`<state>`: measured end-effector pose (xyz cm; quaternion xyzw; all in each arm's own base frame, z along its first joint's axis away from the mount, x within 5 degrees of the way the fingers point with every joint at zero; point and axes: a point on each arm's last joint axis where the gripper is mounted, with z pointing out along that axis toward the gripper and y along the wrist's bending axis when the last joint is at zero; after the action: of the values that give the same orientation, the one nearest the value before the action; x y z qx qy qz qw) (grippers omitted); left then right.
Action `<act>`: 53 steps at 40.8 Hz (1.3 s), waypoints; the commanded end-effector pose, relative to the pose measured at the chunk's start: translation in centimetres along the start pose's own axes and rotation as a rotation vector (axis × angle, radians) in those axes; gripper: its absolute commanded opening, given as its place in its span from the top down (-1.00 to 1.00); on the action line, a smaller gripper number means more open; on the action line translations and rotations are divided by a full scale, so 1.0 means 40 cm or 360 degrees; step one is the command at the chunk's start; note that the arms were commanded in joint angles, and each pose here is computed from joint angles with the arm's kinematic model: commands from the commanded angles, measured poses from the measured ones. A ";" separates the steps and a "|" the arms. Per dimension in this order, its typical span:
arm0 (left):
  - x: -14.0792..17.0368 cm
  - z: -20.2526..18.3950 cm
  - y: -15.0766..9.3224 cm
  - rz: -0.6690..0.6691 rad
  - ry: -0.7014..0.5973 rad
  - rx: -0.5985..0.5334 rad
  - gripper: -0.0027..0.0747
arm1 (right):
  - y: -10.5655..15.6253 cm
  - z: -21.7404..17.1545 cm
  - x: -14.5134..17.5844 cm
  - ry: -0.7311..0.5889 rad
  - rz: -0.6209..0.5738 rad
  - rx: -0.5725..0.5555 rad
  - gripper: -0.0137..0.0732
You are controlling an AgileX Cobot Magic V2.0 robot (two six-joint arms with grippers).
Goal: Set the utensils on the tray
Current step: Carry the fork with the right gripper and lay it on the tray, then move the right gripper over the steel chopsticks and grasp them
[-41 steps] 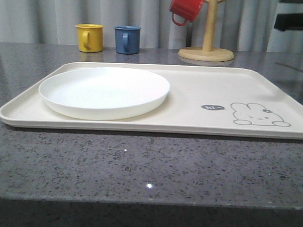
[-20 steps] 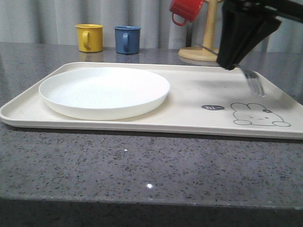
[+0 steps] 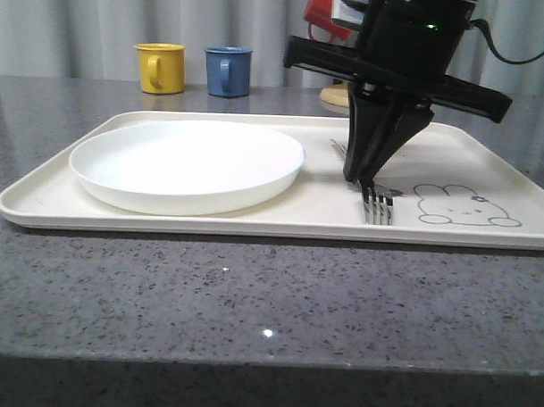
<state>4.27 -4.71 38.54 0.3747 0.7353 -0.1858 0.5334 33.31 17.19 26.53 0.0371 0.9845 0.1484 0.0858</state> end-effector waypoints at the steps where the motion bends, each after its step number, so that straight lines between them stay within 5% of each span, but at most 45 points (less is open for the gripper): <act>1: -0.034 -0.008 0.003 -0.0028 -0.0165 -0.0009 -0.16 | 0.019 -0.064 -0.005 -0.0127 -0.0008 -0.0091 0.30; 6: -0.034 -0.008 0.003 -0.0028 -0.0165 -0.0009 -0.16 | 0.021 -0.065 -0.009 -0.0153 -0.0008 -0.0103 -0.02; 19: -0.034 -0.008 0.003 -0.0028 -0.0165 -0.0009 -0.16 | -0.001 -0.210 0.022 -0.0382 -0.0225 0.0030 -0.04; 28: -0.034 -0.008 0.003 -0.0028 -0.0165 -0.0009 -0.16 | -0.102 -0.355 0.096 -0.0544 -0.0343 0.0446 -0.04; 37: -0.034 -0.008 0.003 -0.0028 -0.0165 -0.0009 -0.16 | -0.245 -0.381 0.129 -0.0491 -0.0239 0.0596 -0.04; 47: -0.034 -0.008 0.003 -0.0028 -0.0165 -0.0009 -0.16 | -0.390 -0.330 0.110 -0.0278 -0.0126 0.0399 -0.04; 53: -0.034 -0.008 0.003 -0.0028 -0.0165 -0.0009 -0.16 | -0.414 -0.295 0.084 -0.0210 -0.0147 0.0340 -0.04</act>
<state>4.27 -4.71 38.54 0.3747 0.7353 -0.1858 0.5334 26.52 -1.47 31.56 0.0269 0.9917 0.0247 0.1235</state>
